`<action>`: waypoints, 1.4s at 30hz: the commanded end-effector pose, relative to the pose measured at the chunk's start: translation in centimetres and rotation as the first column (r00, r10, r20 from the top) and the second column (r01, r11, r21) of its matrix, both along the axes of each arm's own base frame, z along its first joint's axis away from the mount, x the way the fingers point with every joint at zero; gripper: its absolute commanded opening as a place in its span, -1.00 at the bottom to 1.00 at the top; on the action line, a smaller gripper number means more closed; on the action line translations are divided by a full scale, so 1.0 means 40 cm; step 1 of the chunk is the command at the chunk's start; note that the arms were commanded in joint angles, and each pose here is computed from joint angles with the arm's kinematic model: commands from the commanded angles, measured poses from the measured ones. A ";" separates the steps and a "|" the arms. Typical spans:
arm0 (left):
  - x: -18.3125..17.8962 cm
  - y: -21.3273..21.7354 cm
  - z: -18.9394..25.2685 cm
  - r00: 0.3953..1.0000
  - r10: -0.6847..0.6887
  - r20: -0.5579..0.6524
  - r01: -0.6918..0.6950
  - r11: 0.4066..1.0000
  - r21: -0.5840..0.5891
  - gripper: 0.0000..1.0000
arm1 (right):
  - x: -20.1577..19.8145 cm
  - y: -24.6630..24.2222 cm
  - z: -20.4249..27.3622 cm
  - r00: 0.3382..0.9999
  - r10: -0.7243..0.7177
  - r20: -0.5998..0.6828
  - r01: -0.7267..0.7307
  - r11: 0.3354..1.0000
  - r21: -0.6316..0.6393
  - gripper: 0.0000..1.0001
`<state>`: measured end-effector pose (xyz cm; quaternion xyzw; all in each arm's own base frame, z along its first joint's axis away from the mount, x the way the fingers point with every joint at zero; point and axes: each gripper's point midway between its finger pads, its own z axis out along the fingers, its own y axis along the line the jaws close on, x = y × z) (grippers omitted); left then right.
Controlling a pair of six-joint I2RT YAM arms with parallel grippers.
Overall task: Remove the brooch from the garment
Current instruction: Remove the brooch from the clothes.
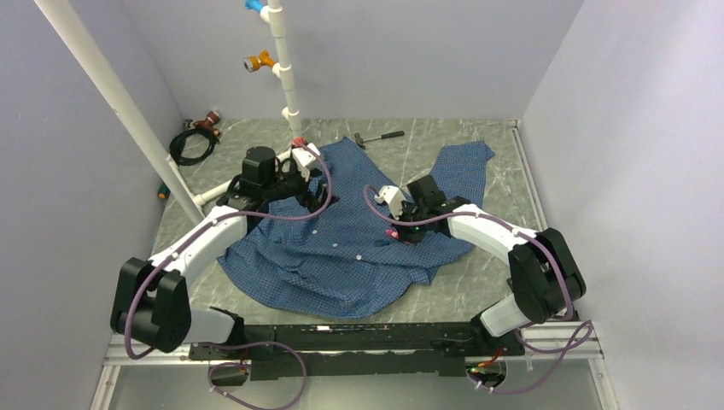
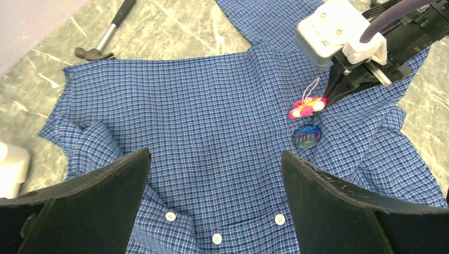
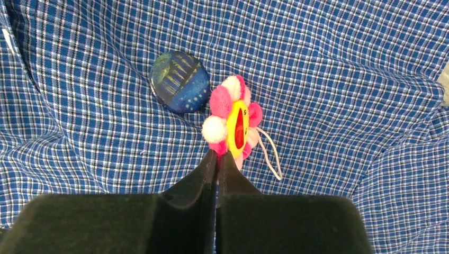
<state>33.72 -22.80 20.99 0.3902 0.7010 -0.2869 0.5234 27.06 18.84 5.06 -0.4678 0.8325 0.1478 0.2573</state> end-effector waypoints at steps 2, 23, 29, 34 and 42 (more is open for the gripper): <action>-0.002 -0.052 -0.005 0.996 -0.086 -0.035 0.082 0.991 -0.107 0.99 | 0.039 0.015 0.041 0.997 -0.019 0.069 0.016 0.998 0.054 -1.00; -0.111 -0.256 -0.191 0.915 -0.331 -0.231 0.307 0.942 -0.134 -0.10 | 0.024 0.000 0.113 0.999 -0.016 -0.047 0.030 0.949 0.315 -1.00; -0.163 -0.319 -0.232 0.860 -0.395 -0.323 0.359 0.918 -0.169 -0.05 | 0.020 -0.015 0.103 0.998 -0.025 -0.051 0.040 0.951 0.306 -1.00; -0.189 -0.350 -0.274 0.836 -0.414 -0.361 0.378 0.910 -0.168 0.12 | 0.012 -0.032 0.104 0.998 -0.029 -0.049 0.043 0.953 0.299 -1.00; -0.193 -0.366 -0.216 0.871 -0.473 -0.130 0.437 0.868 -0.235 0.39 | -0.020 -0.031 0.120 0.999 0.023 -0.048 -0.006 0.941 0.337 -1.00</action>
